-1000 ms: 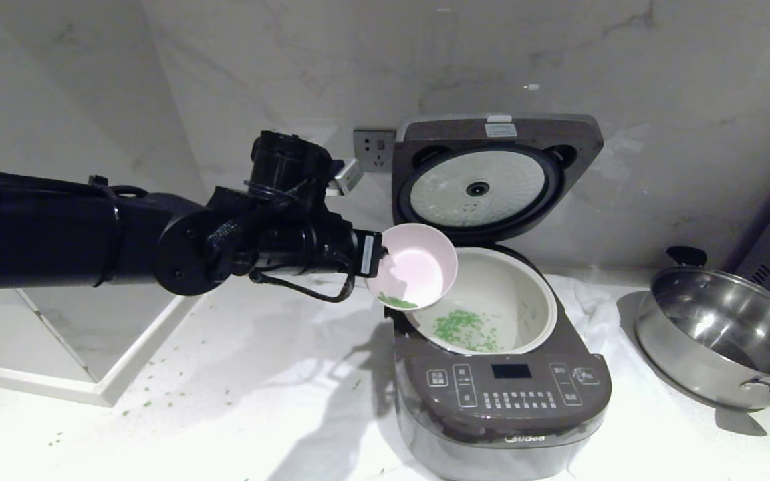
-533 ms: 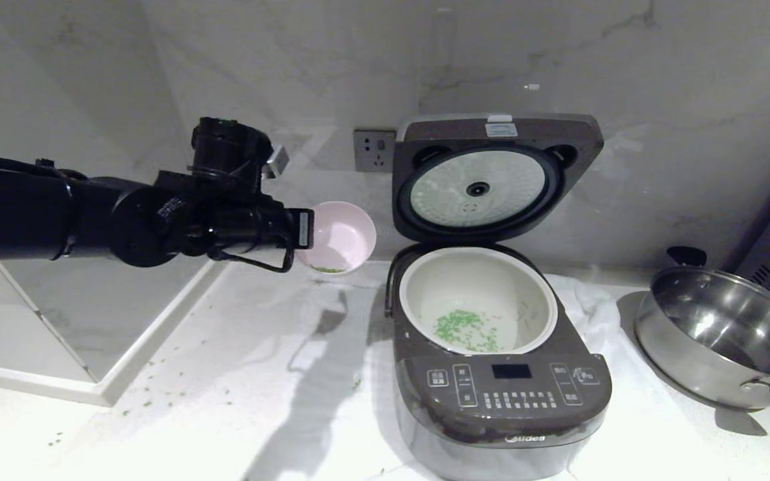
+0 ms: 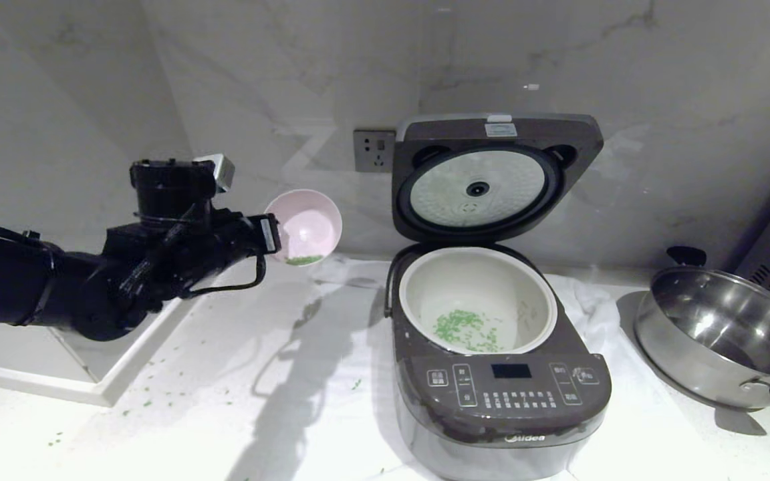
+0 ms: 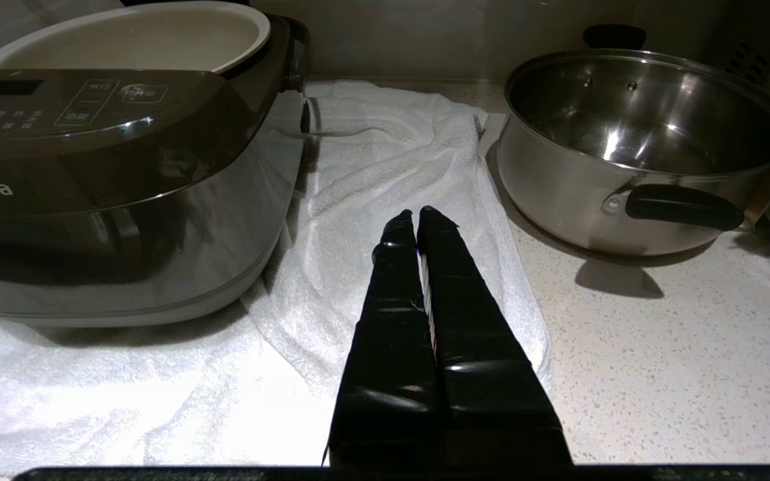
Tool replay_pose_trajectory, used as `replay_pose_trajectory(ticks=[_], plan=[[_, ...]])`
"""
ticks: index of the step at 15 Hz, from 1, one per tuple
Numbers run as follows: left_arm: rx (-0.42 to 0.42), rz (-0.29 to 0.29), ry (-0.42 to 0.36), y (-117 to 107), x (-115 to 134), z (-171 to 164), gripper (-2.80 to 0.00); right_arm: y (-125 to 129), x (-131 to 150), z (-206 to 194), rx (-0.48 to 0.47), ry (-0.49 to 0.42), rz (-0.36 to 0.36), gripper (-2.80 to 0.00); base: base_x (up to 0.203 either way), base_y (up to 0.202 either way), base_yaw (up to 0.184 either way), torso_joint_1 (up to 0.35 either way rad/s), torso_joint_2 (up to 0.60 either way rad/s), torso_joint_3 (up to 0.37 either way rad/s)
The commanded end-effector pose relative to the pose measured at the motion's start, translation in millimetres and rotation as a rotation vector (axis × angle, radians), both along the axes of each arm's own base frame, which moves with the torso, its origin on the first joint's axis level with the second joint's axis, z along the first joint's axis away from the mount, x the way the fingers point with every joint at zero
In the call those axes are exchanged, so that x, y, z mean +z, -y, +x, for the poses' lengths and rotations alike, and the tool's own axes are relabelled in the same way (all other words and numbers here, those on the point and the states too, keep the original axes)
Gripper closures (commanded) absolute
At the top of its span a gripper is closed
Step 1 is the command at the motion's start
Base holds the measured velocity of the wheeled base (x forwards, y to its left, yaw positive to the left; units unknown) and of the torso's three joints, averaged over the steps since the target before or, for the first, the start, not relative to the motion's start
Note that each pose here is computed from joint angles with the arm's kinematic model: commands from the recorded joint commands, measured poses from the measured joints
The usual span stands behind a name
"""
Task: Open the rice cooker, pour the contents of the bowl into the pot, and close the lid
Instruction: Place the bowl on the table
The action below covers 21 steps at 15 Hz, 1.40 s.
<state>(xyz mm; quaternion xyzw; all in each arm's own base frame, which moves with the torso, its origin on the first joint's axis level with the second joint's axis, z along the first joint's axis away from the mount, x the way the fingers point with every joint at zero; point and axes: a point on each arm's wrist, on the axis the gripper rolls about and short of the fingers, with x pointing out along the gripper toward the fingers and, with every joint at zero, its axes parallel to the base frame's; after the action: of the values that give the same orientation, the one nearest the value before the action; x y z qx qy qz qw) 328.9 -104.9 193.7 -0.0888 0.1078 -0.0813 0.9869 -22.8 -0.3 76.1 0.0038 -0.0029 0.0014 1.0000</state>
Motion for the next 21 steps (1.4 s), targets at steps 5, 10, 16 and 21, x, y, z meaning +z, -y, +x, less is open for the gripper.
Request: replay_pose_trajectory(ticks=[5,10,16,21], plan=[[0.109,0.026,0.097,-32.2,-18.7,-8.5,0.0,0.0,-0.4,0.0,0.0,0.0,0.0,0.0,0.0,0.0,0.0,0.0,0.0,0.0],[0.075,0.179,-0.126,-42.4,-38.4,-48.3,0.0,0.0,-0.5,0.1,0.0,-0.002,0.0,0.0,0.0,0.0,0.0,0.0,0.0,0.0],[0.054,0.203,-0.636,-76.7,-60.6,-88.8,0.0,0.0,-0.4,0.0,0.0,0.0,0.0,0.0,0.0,0.0,0.0,0.0,0.0,0.0],[0.148,0.172,-0.819,-105.4,-83.6,-113.6,0.0,0.0,-0.4,0.1,0.0,-0.001,0.0,0.0,0.0,0.0,0.0,0.0,0.0,0.0]])
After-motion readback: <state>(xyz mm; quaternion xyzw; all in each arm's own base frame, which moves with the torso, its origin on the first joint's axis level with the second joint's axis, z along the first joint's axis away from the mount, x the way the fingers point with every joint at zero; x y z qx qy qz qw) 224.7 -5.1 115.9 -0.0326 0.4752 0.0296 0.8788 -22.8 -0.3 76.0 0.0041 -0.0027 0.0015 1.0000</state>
